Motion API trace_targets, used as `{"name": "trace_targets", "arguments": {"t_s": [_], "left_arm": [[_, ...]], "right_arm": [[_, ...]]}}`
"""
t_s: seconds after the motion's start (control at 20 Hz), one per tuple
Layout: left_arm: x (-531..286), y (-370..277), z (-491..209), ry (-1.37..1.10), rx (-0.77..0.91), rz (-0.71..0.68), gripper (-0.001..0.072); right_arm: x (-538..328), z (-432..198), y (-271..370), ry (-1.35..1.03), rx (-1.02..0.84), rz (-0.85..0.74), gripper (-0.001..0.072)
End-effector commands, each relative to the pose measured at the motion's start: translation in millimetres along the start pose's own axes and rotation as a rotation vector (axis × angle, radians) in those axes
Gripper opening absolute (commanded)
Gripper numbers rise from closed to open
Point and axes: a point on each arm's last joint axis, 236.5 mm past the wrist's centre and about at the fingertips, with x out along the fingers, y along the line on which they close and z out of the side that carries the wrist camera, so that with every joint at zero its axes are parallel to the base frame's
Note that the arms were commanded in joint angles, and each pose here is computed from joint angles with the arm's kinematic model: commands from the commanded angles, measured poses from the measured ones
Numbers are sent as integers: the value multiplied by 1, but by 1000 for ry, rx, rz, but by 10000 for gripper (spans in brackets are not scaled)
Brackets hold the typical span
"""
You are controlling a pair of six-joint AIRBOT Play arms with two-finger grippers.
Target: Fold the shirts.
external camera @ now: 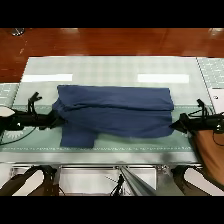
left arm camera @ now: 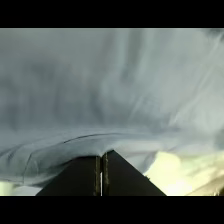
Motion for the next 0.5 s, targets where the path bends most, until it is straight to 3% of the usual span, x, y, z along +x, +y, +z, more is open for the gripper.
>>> {"name": "trace_targets", "arguments": {"t_s": [0.0,0.45], "left_arm": [[-12,-11,47,-83,7,6,26],[12,-45,157,-52,-10,-23,26]], "right_arm": [[-20,34,25,-103,-23,50,20],[-12,125,68,-176,-90,72,20]]}}
